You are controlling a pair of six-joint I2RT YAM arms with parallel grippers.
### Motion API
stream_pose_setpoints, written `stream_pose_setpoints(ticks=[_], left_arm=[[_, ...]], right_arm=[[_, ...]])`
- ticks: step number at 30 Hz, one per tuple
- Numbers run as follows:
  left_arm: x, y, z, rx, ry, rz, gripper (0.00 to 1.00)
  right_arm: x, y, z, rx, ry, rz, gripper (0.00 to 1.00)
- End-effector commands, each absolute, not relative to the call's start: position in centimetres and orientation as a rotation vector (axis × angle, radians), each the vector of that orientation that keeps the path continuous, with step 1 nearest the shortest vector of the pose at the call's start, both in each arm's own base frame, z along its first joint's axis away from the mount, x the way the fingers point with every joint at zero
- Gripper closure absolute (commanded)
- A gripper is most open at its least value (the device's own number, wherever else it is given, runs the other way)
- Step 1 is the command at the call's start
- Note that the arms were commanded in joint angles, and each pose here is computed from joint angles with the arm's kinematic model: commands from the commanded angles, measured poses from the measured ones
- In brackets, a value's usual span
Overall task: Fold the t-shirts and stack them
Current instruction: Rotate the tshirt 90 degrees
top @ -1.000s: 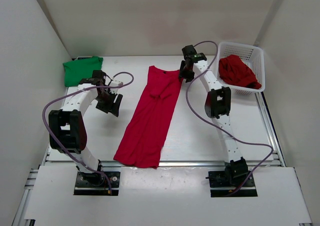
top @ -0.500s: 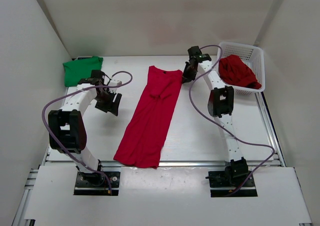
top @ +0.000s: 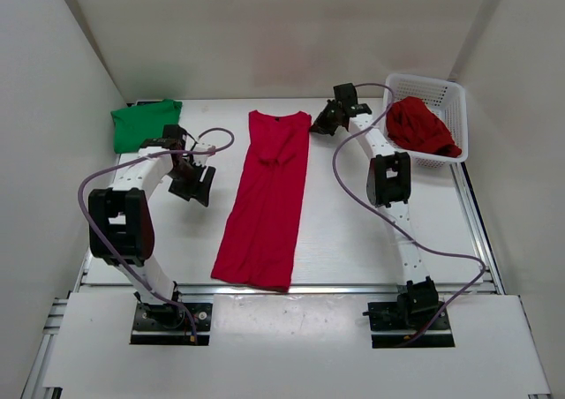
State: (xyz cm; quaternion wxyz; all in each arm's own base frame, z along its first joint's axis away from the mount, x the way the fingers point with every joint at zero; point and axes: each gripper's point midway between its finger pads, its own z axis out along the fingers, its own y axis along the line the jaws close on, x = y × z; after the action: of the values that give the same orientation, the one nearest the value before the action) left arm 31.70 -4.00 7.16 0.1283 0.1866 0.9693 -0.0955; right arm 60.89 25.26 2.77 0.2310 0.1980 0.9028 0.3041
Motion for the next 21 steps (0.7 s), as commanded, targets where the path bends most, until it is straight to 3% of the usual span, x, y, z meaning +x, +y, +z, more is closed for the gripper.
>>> stream_pose_setpoints(ticks=[1, 5, 6, 8, 9, 10, 11, 15, 21], left_arm=[[32.8, -3.9, 7.4, 0.528, 2.795, -0.271, 0.26], [33.3, -4.2, 7.5, 0.519, 2.796, -0.269, 0.26], [33.5, -4.4, 7.8, 0.521, 2.784, -0.273, 0.26], [33.3, -4.9, 7.8, 0.545, 2.790, -0.280, 0.26], [33.3, -5.3, 8.0, 0.566, 2.781, -0.276, 0.26], [32.9, -5.3, 7.8, 0.576, 2.795, -0.264, 0.26], [32.5, -6.1, 7.9, 0.624, 2.786, -0.259, 0.25], [30.0, -8.4, 8.6, 0.798, 2.753, -0.235, 0.26], [25.0, -9.0, 9.2, 0.865, 2.743, -0.298, 0.26]], right_arm=[[65.9, 25.0, 5.3, 0.637, 2.234, 0.996, 1.00], [68.1, 24.5, 7.3, 0.616, 2.105, 1.059, 1.00], [68.4, 24.6, 8.4, 0.597, 2.077, 1.062, 0.94], [68.4, 24.7, 10.9, 0.477, 2.047, 1.049, 0.65], [68.0, 25.0, 12.0, 0.425, 2.046, 1.069, 0.43], [67.2, 25.4, 13.3, 0.343, 2.062, 1.063, 0.31], [66.5, 25.3, 14.5, 0.271, 2.081, 1.024, 0.26], [62.3, 25.9, 21.3, 0.055, 2.117, 0.802, 0.20], [53.5, 25.8, 25.5, -0.072, 2.244, 0.340, 0.17]])
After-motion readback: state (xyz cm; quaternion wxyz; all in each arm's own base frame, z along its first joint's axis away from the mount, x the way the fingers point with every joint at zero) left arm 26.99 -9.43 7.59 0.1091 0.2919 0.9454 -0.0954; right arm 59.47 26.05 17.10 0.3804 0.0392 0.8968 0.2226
